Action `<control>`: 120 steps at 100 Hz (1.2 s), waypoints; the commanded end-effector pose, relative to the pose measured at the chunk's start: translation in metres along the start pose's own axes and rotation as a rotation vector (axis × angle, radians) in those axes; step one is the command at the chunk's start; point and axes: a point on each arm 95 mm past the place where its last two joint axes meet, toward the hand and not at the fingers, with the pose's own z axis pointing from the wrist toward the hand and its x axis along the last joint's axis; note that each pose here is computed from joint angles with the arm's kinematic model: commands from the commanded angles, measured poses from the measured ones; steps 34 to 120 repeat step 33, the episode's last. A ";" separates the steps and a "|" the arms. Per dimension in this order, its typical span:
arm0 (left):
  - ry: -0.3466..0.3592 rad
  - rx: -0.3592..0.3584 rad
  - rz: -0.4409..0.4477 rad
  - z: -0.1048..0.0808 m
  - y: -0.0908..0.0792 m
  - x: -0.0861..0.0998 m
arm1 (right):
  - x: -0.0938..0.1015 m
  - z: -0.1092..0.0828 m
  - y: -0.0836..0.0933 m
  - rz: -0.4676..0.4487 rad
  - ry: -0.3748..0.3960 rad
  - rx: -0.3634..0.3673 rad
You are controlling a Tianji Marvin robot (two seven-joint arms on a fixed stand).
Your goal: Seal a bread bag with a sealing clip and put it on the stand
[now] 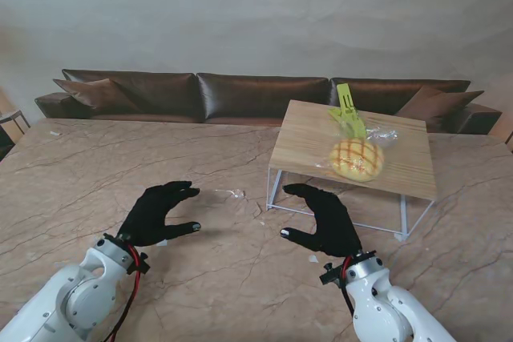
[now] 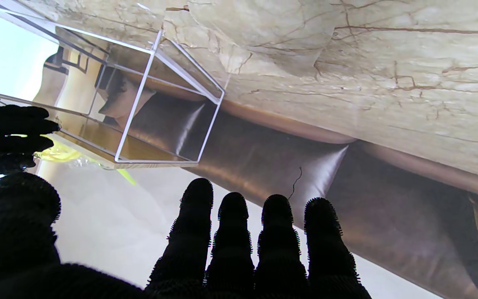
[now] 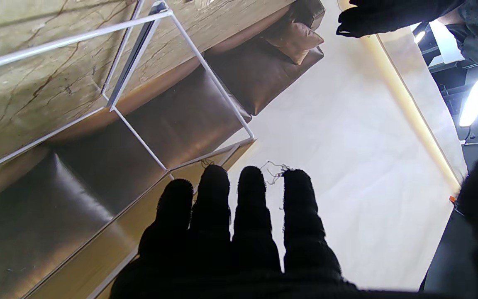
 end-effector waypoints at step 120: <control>0.006 0.004 -0.018 -0.003 0.006 0.007 | 0.001 -0.001 -0.003 0.019 0.006 -0.016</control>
